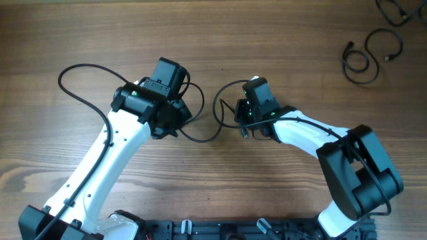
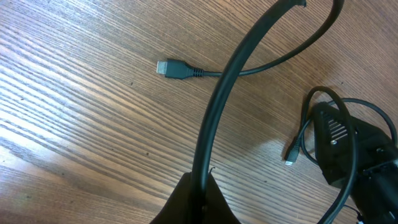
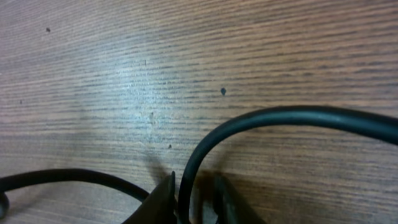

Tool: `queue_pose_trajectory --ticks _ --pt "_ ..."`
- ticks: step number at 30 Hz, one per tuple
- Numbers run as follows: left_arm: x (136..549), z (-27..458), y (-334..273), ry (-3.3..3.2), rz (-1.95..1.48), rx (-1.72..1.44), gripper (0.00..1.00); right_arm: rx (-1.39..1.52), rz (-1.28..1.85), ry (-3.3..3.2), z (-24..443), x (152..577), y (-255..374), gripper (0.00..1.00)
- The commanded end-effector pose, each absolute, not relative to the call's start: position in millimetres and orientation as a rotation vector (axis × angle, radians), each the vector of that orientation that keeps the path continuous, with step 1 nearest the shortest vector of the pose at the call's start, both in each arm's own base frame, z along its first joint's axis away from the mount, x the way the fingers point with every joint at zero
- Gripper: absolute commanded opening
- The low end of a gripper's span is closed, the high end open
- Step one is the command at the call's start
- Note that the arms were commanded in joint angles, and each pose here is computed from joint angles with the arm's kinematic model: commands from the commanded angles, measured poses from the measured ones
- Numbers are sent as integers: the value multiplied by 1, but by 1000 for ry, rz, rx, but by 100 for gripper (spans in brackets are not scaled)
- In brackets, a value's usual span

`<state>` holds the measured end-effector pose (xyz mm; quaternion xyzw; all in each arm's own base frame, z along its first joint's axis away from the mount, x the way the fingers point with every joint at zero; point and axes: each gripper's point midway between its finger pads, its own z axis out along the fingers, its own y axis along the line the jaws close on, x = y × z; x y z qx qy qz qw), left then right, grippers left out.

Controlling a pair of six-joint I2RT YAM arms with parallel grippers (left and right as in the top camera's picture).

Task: Untangle cables
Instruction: 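Pull the cable end far right with the right gripper, left gripper holding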

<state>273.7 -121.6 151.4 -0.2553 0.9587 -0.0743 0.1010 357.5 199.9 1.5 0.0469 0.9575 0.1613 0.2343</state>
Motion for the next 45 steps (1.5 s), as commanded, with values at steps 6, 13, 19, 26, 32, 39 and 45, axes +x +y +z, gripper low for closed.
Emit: queue_pose_trajectory --ticks 6,13,19,26,32,39,45 --pt "274 151 -123 2838 -219 -735 4 191 483 2644 -6 358 205 4" --pt "276 151 -122 2828 -208 -735 4 370 921 2291 157 377 197 4" --pt "276 151 -122 2828 -209 -735 4 390 1030 1949 285 353 154 4" --pt "273 150 -121 2837 -198 -737 4 463 956 1645 366 323 84 4" --pt "269 149 -90 2792 10 -813 4 597 841 1627 359 316 34 4" --pt "257 148 -26 2645 198 -1280 4 806 575 1762 301 315 -17 4" --pt "256 150 12 2552 284 -1419 4 893 430 1868 262 322 -35 4"
